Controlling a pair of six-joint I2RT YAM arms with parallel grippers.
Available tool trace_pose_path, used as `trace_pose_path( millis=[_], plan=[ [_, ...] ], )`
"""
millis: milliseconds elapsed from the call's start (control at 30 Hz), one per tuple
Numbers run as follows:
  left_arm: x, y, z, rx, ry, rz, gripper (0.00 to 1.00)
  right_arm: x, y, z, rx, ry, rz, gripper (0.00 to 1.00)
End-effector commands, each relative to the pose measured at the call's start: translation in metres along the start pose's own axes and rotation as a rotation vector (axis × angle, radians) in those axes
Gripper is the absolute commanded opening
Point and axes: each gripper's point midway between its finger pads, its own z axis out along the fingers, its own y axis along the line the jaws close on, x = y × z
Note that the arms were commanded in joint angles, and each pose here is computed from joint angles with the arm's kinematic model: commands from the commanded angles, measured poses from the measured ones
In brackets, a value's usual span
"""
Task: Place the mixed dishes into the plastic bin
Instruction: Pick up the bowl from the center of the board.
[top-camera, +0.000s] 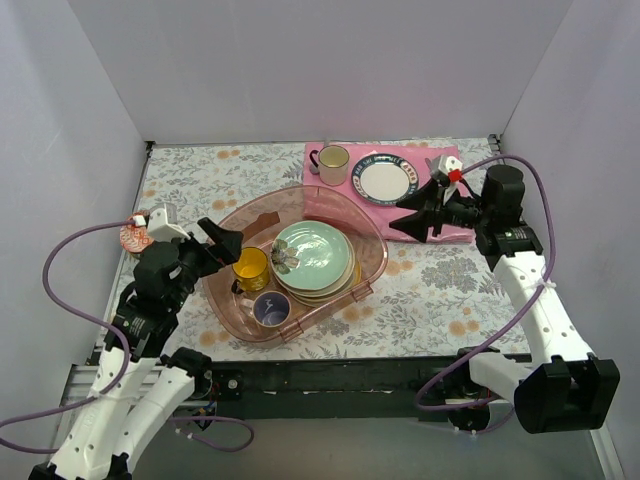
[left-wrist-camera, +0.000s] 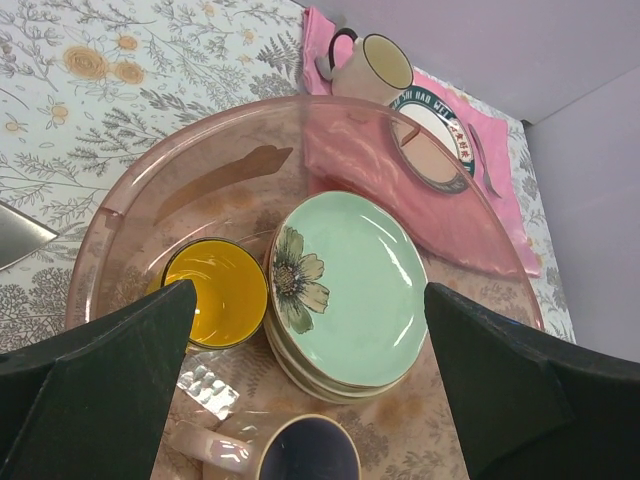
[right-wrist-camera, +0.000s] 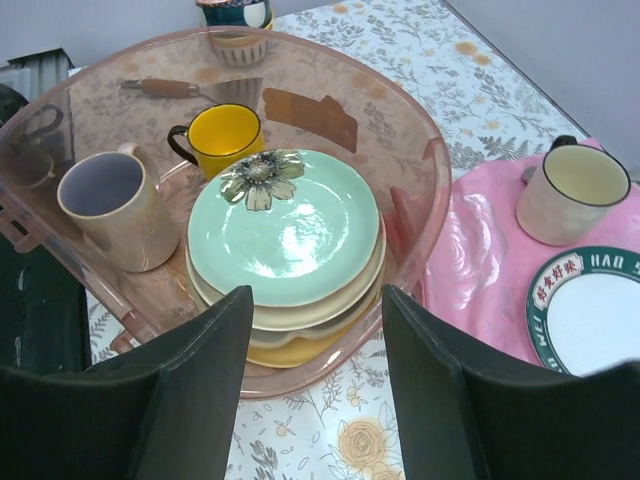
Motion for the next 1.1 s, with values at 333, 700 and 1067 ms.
trace_pose_path(
  millis=[333,700,1067],
  plan=[
    [-0.006,0.014,0.035,-0.173,0.041,-0.025,0.98,0.025,-0.021,-0.033,0.132,-0.096,0.054,0.63],
    [-0.048,0.055,0.059,-0.190,0.039,-0.144,0.98,0.042,-0.023,-0.037,0.154,-0.073,0.011,0.63],
    [-0.063,0.068,0.071,-0.131,0.050,-0.349,0.98,0.039,-0.024,-0.039,0.171,-0.064,-0.003,0.63]
  ],
)
